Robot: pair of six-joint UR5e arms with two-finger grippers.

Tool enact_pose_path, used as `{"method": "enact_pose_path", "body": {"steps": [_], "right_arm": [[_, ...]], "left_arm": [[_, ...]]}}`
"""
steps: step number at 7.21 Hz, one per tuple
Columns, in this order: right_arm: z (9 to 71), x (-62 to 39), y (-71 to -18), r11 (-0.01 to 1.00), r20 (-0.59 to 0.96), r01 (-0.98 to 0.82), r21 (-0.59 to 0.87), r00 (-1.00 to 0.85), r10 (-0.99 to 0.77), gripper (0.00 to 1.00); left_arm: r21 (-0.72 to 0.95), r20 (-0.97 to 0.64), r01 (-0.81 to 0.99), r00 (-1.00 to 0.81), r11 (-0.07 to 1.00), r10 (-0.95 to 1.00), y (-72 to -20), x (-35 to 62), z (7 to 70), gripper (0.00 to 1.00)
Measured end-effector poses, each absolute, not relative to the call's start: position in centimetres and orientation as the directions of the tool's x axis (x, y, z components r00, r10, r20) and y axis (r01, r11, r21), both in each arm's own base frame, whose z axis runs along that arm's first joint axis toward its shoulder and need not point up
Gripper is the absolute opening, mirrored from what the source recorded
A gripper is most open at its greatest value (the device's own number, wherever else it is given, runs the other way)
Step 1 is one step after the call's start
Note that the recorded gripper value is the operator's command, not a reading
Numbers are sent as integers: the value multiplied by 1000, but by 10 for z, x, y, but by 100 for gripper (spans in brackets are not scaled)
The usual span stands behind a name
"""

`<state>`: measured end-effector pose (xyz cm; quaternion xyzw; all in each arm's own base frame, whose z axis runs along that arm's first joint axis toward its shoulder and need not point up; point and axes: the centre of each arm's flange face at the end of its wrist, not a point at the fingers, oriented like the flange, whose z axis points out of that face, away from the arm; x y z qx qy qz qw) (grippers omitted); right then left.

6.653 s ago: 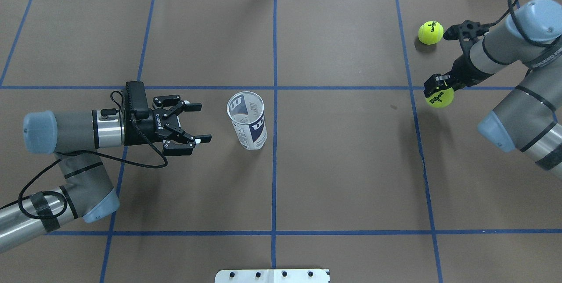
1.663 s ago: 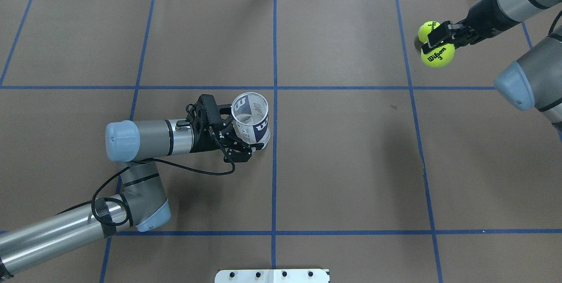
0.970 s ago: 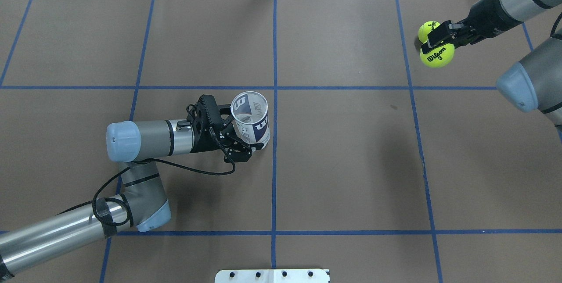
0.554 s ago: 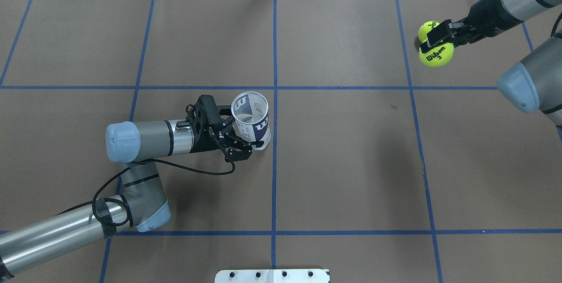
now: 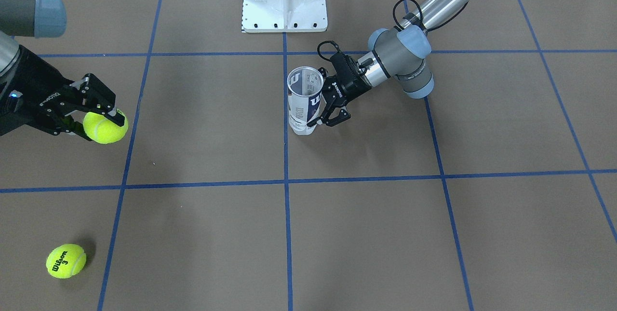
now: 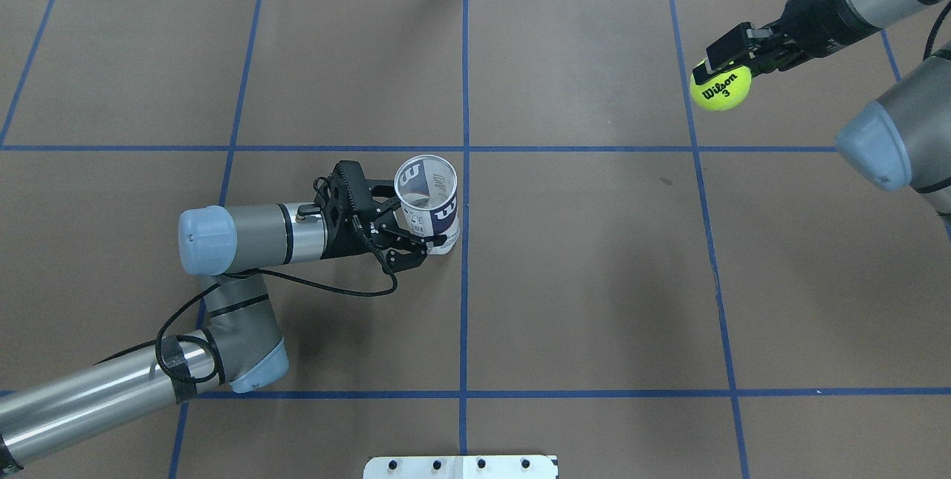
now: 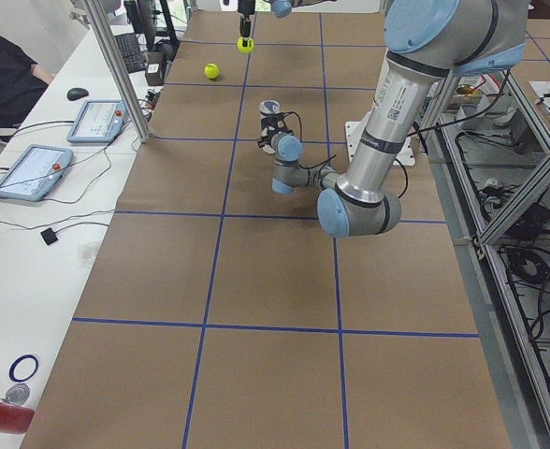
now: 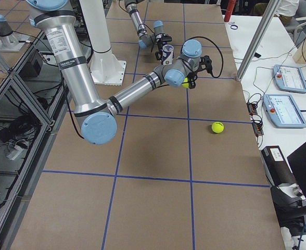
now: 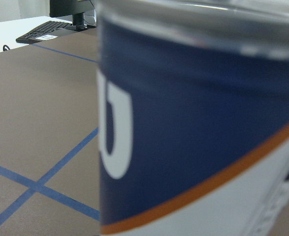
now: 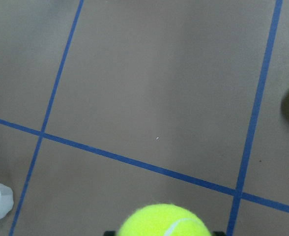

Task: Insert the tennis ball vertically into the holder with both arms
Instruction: 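Carry the held tennis ball with the right gripper over the can's open top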

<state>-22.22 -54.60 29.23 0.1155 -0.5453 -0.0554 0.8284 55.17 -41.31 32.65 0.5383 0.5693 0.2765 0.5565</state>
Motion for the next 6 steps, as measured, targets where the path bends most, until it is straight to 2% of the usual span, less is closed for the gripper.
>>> {"method": "enact_pose_path", "body": {"steps": [2, 6], "right_arm": [[232, -255, -533, 979, 928, -52, 195, 334, -167, 0], [120, -334, -506, 973, 930, -23, 228, 301, -210, 0]], "left_arm": [[914, -335, 307, 198, 267, 921, -413, 552, 326, 75], [913, -335, 308, 197, 266, 921, -413, 552, 324, 75]]}}
